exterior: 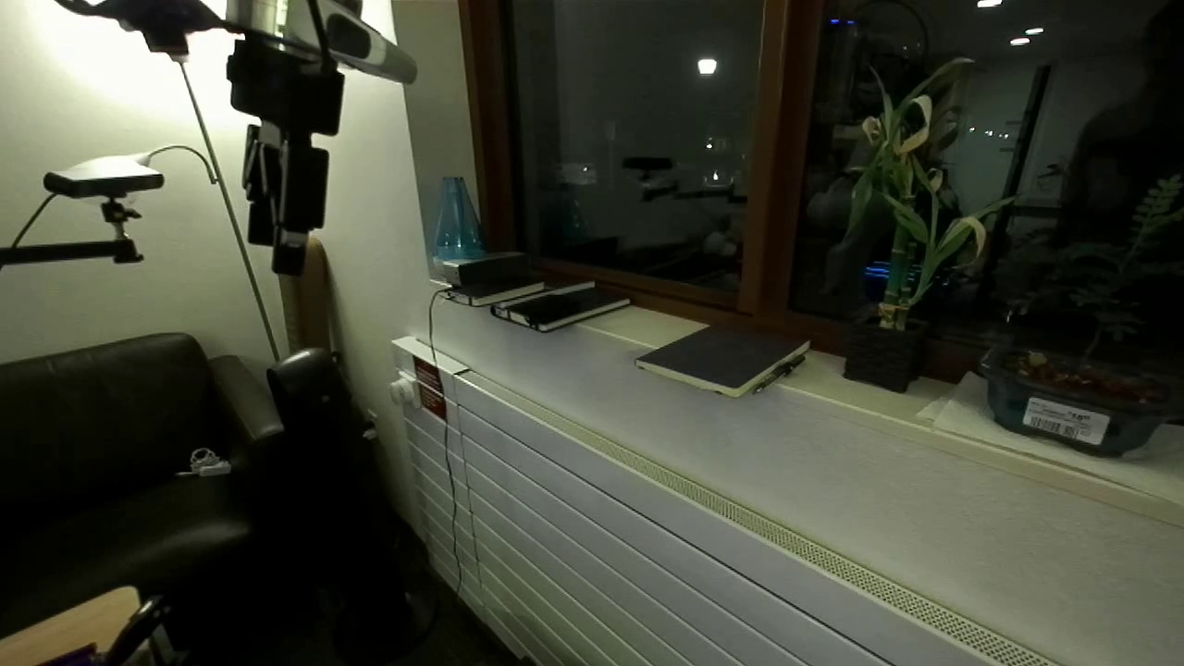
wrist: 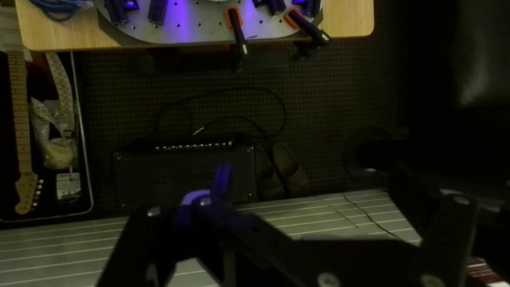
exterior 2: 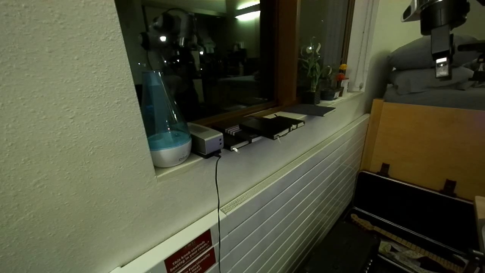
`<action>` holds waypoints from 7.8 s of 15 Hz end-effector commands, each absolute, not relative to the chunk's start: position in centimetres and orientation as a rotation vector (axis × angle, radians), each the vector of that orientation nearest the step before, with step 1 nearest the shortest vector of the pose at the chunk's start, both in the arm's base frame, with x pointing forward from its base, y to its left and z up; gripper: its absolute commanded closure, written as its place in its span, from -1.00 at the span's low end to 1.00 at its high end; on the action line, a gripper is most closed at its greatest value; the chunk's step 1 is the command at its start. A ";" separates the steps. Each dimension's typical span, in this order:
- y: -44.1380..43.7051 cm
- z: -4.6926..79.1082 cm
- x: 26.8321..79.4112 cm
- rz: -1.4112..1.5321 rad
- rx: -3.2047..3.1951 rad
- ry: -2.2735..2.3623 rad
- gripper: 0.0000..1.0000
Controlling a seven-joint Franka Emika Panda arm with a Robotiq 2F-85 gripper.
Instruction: Remove the black book from on top of the books on the left and put it on the book on the right
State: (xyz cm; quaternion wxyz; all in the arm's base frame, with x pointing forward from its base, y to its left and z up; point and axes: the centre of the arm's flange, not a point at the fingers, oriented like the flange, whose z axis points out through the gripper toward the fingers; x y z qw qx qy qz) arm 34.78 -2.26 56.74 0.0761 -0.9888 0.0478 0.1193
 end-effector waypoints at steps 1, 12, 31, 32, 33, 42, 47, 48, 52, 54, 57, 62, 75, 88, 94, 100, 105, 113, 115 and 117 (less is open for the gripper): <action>-0.2 56.1 37.7 0.283 -3.090 0.079 -1.00; 10.4 53.3 50.5 0.059 -3.506 -0.511 -1.00; 16.9 45.7 47.4 -0.228 -3.605 -1.407 -1.00; 16.6 45.2 47.5 -0.247 -3.614 -1.458 -1.00; 16.5 44.8 47.6 -0.269 -3.622 -1.508 -1.00; 16.6 41.4 44.9 -0.852 -3.539 -1.909 -1.00; 17.8 40.4 42.3 -1.098 -3.436 -1.977 -1.00; 18.1 40.2 41.8 -1.148 -3.409 -1.991 -1.00; 19.0 39.5 40.5 -1.317 -3.326 -1.998 -1.00; 19.4 39.4 40.7 -1.380 -3.312 -1.971 -1.00; 19.8 39.2 41.5 -1.521 -3.283 -1.929 -1.00; 19.9 38.7 42.3 -1.681 -3.234 -1.907 -1.00; 20.8 33.3 44.9 -2.086 -3.038 -1.891 -1.00; 20.4 29.8 46.1 -2.357 -2.927 -1.859 -1.00; 21.4 30.7 46.2 -2.379 -2.934 -1.829 -1.00; 22.8 30.9 46.2 -2.401 -2.887 -1.844 -1.00; 23.5 30.9 46.4 -2.409 -2.863 -1.851 -0.73; 24.1 30.8 46.6 -2.397 -2.858 -1.855 0.44; 24.0 30.8 46.7 -2.390 -2.863 -1.855 0.70; 23.9 30.8 46.7 -2.385 -2.871 -1.851 0.95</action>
